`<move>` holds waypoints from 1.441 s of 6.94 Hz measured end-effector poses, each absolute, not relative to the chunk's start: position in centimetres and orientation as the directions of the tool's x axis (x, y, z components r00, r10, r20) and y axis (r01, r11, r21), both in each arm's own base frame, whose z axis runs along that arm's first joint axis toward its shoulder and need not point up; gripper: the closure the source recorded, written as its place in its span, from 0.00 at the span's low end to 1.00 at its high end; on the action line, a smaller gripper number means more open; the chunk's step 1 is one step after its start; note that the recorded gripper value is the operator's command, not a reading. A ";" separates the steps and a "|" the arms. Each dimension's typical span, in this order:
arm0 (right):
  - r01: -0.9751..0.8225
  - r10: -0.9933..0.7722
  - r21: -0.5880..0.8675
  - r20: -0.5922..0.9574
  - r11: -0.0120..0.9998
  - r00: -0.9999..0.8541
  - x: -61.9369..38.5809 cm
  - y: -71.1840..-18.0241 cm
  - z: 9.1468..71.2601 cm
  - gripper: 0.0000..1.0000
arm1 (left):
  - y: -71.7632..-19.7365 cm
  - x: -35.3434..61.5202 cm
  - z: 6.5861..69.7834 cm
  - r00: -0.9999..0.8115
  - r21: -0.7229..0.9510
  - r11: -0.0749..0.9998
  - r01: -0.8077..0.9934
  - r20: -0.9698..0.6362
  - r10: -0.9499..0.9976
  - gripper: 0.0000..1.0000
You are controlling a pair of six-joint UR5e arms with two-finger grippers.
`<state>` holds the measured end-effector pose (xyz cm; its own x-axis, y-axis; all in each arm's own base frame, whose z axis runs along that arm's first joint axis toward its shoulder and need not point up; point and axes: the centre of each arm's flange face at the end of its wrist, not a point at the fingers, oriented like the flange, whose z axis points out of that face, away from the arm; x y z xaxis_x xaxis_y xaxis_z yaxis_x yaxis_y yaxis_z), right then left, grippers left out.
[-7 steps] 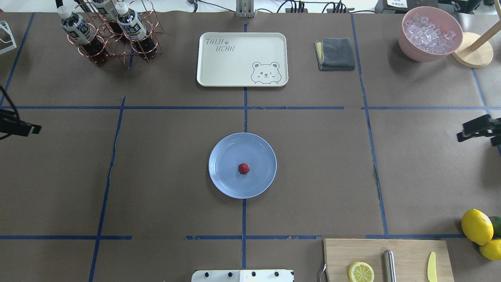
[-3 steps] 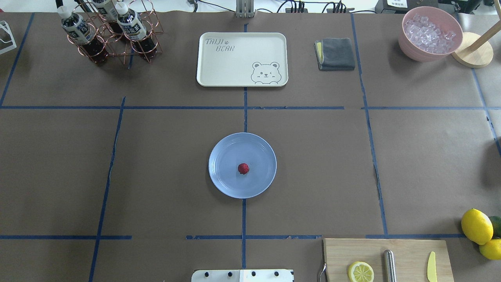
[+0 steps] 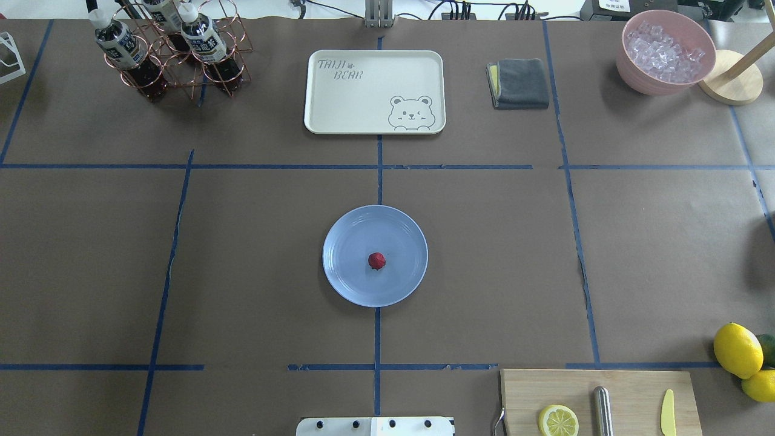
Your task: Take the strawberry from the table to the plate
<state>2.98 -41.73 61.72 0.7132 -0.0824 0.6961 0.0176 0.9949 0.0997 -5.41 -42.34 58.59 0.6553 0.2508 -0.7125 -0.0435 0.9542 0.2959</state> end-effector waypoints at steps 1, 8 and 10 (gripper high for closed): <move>0.021 -0.091 0.109 0.691 0.994 0.718 2.9 -43.0 61.5 0.00 | -43.9 -5.7 58.2 0.692 0.274 0.961 -0.039 -0.686 0.224 0.00; 0.192 -0.237 0.142 0.670 0.971 0.703 2.8 -43.5 62.0 0.00 | -43.7 -5.3 60.0 0.687 0.062 0.997 -0.053 -0.722 0.081 0.00; 0.194 -0.236 0.138 0.672 0.971 0.702 3.0 -43.8 61.7 0.00 | -43.7 -5.1 61.2 0.681 0.066 0.995 -0.073 -0.725 0.098 0.00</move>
